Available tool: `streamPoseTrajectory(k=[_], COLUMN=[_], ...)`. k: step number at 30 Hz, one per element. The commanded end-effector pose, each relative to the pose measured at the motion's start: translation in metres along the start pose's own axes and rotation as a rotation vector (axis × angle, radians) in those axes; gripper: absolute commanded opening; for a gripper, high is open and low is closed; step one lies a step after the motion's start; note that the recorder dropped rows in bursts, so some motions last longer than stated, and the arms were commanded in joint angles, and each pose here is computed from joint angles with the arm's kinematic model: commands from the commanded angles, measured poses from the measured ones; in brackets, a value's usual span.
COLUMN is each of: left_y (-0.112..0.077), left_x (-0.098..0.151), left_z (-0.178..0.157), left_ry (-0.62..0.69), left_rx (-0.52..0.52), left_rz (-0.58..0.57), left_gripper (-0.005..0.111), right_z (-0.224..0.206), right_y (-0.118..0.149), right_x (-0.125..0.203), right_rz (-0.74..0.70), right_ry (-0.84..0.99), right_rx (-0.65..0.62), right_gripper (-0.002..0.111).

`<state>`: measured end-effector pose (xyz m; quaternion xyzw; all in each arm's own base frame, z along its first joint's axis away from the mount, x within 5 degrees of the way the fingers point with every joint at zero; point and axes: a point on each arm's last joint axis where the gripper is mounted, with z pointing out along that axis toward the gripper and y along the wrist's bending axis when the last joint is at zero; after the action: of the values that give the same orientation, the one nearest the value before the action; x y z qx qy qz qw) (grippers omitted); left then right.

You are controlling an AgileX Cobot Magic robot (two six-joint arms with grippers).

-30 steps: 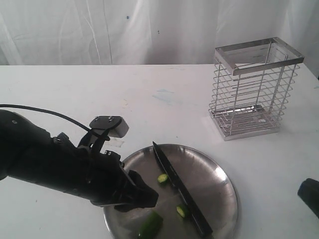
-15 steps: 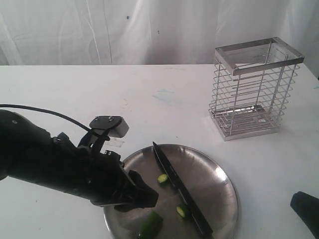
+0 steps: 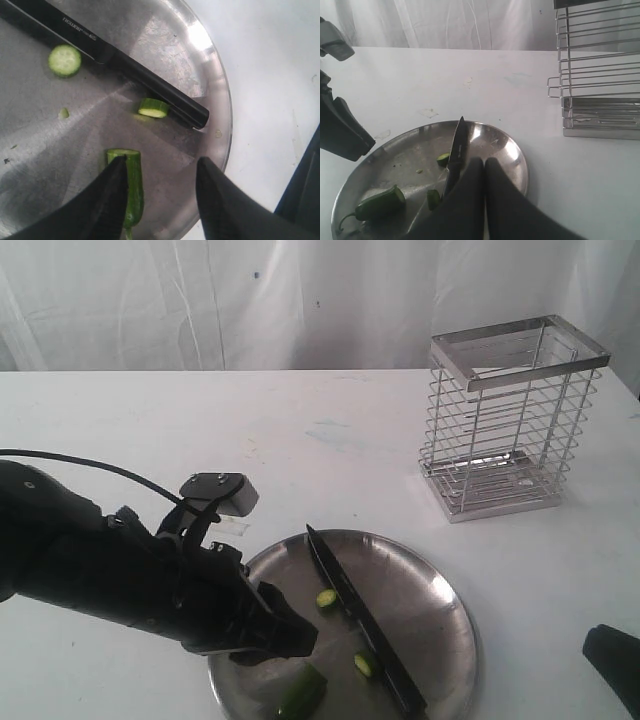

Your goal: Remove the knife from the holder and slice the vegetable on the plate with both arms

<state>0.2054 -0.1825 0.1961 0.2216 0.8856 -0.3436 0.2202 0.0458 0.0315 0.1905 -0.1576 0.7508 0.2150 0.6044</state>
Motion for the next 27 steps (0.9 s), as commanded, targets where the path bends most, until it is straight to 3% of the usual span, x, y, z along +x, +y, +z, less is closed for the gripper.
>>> streamPoseTrajectory(k=[1,14,18,20,24,27], left_y=[-0.001,-0.002,0.003,0.001,-0.005,-0.012], left_x=[0.002,0.002,0.009,0.022,0.054,0.076], left_z=[-0.002,-0.002,-0.005,-0.009,-0.023,-0.038], left_ry=[0.003,0.001,-0.001,0.02,0.067,0.038], left_rx=[0.014,0.015,-0.035,-0.098,-0.211,-0.203], left_rz=[-0.005,-0.004,0.011,0.14,0.557,0.66], left_gripper=[0.048,0.048,0.048,0.048,0.048,0.048], right_z=[0.0,0.0,0.0,0.0,0.0,0.0], right_y=[0.0,0.0,-0.001,-0.001,-0.005,-0.01], right_x=[0.001,0.001,0.001,0.001,0.0,0.0], right_rz=[0.006,0.006,0.007,0.008,0.022,0.036], right_ry=[-0.007,-0.007,-0.007,-0.009,-0.019,-0.03], right_rx=[0.005,0.005,0.006,0.016,0.094,0.172], right_gripper=[0.0,0.0,0.0,0.0,0.0,0.0])
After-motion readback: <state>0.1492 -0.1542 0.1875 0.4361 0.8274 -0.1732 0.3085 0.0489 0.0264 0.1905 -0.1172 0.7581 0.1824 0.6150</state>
